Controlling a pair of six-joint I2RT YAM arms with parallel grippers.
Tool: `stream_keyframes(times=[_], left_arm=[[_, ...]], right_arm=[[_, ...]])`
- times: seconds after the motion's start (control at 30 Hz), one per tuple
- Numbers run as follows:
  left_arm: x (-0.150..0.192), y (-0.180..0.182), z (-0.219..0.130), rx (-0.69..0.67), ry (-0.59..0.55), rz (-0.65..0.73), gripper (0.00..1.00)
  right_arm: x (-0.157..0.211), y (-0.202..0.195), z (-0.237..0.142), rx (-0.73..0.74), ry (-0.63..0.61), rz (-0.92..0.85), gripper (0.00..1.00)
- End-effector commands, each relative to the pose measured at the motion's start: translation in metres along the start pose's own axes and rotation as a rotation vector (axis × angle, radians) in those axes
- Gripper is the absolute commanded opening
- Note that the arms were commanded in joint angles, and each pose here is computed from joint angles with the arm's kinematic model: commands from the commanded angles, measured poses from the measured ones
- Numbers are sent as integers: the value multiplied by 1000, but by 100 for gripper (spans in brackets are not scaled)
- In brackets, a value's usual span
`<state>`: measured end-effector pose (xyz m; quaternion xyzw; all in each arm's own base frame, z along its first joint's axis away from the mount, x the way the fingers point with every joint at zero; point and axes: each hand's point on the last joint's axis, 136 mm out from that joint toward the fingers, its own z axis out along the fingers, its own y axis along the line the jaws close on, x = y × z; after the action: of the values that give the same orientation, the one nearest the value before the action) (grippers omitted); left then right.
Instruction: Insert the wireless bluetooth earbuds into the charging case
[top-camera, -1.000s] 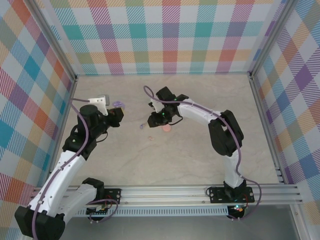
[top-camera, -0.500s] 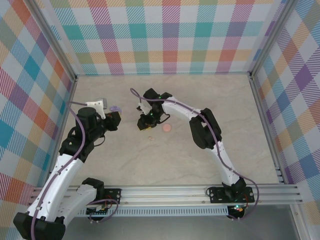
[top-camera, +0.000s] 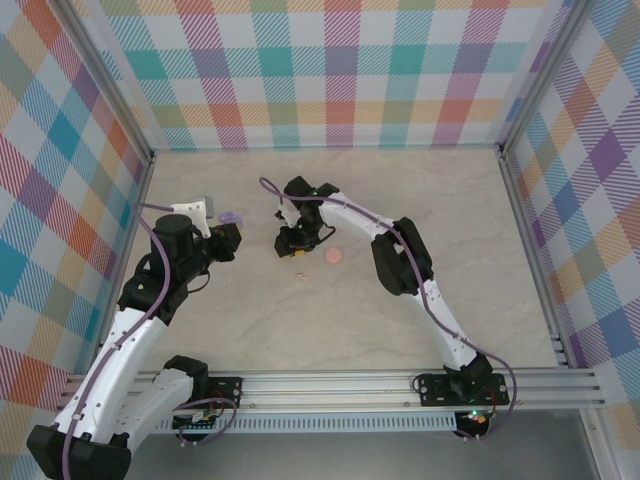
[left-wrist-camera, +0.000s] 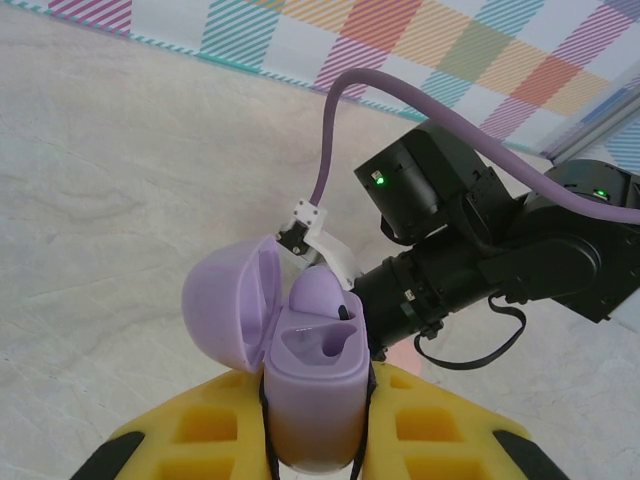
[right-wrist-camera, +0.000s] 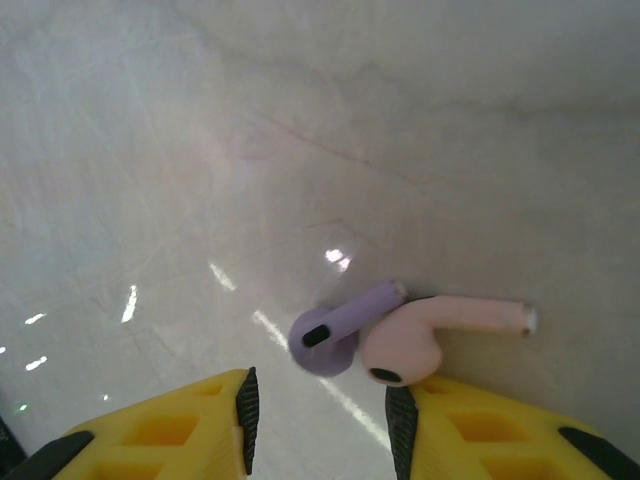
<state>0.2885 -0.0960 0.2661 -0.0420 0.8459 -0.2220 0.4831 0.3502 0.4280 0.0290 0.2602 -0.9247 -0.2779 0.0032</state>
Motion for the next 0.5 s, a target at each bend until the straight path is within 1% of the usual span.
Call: stream_keyframes(times=[0.0, 0.27, 0.47], left_arm=[[-6, 3, -7, -17, -21, -9, 0], [-4, 5, -5, -20, -16, -9, 0], [-4, 5, -5, -19, -17, -10, 0]], right_arm=[[-1, -12, -1, 70, 3, 22, 43], [-10, -8, 3, 42, -12, 15, 46], [-19, -16, -1, 105, -44, 33, 43]])
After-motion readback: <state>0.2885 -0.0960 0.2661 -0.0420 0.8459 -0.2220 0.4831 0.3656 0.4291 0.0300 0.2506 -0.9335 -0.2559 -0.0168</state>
